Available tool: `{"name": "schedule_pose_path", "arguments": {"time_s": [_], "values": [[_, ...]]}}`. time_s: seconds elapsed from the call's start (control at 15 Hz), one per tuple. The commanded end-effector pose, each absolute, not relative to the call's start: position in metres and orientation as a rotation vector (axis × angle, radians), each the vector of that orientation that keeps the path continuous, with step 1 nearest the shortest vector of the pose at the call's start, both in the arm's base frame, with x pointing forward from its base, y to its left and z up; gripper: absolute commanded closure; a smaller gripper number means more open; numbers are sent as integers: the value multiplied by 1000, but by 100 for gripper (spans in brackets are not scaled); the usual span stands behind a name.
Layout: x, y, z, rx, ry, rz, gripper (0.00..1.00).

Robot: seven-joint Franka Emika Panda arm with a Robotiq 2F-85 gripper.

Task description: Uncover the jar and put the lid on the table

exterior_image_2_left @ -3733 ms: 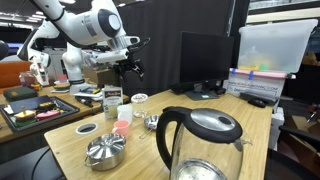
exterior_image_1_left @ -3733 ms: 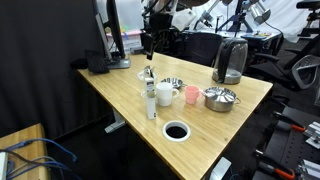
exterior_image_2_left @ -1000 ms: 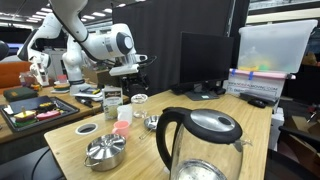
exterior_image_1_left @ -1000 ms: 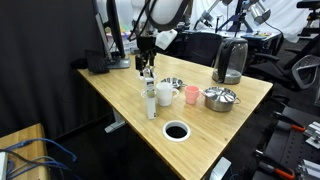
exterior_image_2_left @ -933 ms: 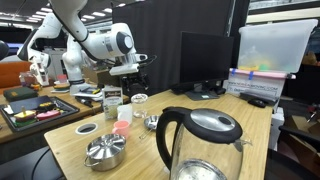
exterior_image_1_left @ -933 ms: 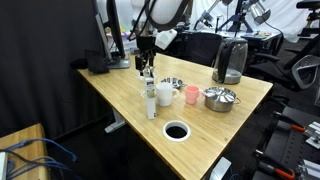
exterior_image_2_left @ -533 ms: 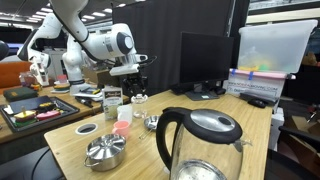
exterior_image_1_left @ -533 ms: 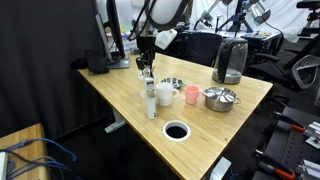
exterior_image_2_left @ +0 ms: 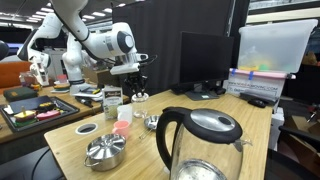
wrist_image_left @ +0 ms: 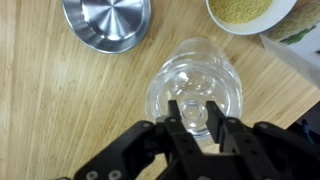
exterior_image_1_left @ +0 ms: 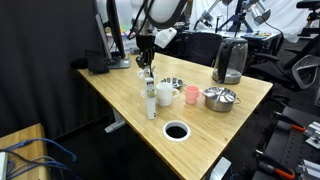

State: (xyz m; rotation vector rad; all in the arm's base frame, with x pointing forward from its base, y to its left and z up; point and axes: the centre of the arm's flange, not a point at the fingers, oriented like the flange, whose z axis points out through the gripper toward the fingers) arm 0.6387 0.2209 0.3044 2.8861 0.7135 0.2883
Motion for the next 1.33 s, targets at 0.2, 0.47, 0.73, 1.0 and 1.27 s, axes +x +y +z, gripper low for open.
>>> {"name": "schedule_pose_path", "arguments": {"time_s": [0.2, 0.47, 0.73, 1.0, 1.27], "values": [[647, 209, 358, 2913, 767, 340, 92], [620, 184, 401, 2865, 813, 424, 92], [560, 163, 424, 2818, 858, 391, 92], [496, 150, 413, 2840, 834, 302, 92], [447, 156, 388, 2878, 818, 226, 92]]}}
